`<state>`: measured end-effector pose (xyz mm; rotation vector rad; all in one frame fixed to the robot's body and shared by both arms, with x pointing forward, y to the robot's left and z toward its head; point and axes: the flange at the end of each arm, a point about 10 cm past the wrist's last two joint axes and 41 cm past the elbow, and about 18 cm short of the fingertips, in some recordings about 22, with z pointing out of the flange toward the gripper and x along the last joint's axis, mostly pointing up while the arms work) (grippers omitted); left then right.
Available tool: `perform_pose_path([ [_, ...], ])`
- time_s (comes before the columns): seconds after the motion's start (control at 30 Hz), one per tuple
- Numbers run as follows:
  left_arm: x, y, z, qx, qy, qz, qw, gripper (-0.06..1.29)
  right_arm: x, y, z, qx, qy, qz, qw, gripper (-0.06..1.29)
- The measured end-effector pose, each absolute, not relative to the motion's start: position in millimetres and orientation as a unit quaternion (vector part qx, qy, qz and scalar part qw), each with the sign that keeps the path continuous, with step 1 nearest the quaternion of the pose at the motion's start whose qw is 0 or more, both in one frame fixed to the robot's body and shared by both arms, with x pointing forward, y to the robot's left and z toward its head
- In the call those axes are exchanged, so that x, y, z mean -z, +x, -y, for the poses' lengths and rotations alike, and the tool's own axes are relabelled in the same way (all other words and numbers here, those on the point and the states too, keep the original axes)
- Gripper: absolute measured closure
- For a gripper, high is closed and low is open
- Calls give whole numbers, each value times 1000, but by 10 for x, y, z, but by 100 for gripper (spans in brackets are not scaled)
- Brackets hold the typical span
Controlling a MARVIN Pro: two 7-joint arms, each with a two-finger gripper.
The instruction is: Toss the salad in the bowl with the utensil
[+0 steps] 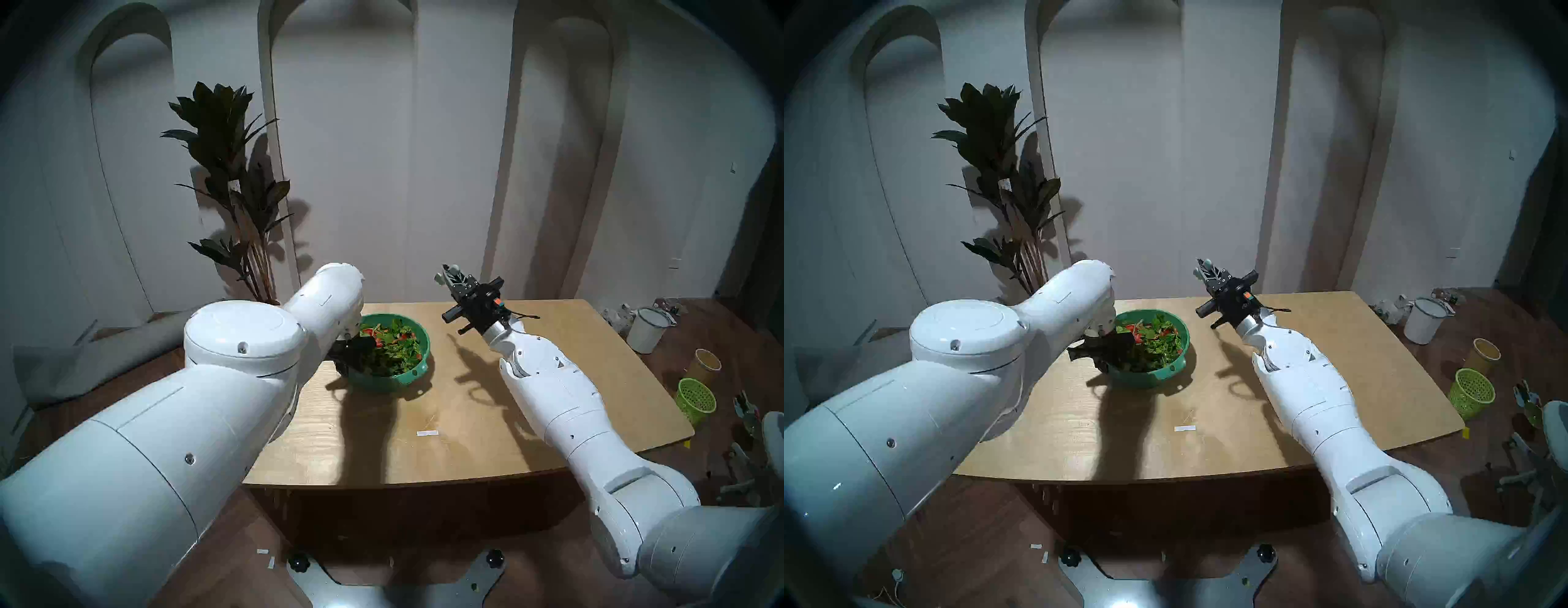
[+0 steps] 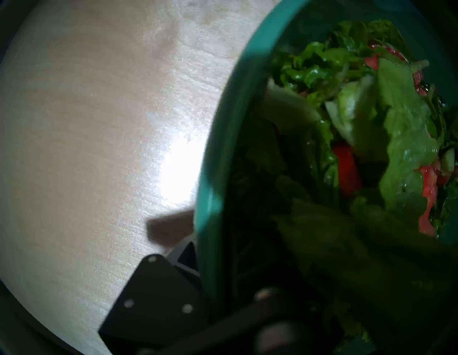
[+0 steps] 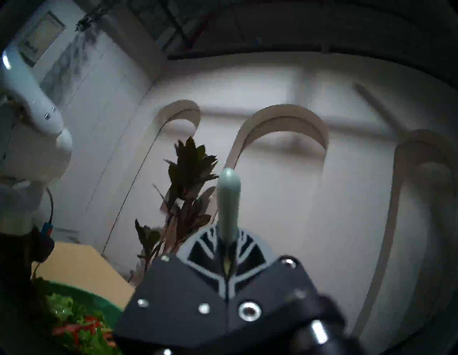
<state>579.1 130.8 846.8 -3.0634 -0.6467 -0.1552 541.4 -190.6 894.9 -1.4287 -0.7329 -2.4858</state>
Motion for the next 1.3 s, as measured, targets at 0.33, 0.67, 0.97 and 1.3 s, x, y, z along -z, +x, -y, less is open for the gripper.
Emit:
perform_pose_path([
  [0.33,-8468,5791,-1307,50,-977,206,3,116,-9279,5292,1993,878,-439,154,116,126],
  [0.67,-8467,5791,-1306,49,-977,206,3,116,-9441,5087,1977,896,-409,84,150,126],
  [0.97,-8407,5758,-1290,44,-978,204,5,6,-9453,4887,1917,897,-402,40,180,126],
  [1.3,-8398,5746,-1231,44,-980,196,10,0,-9392,4633,1832,881,-418,-8,220,126],
])
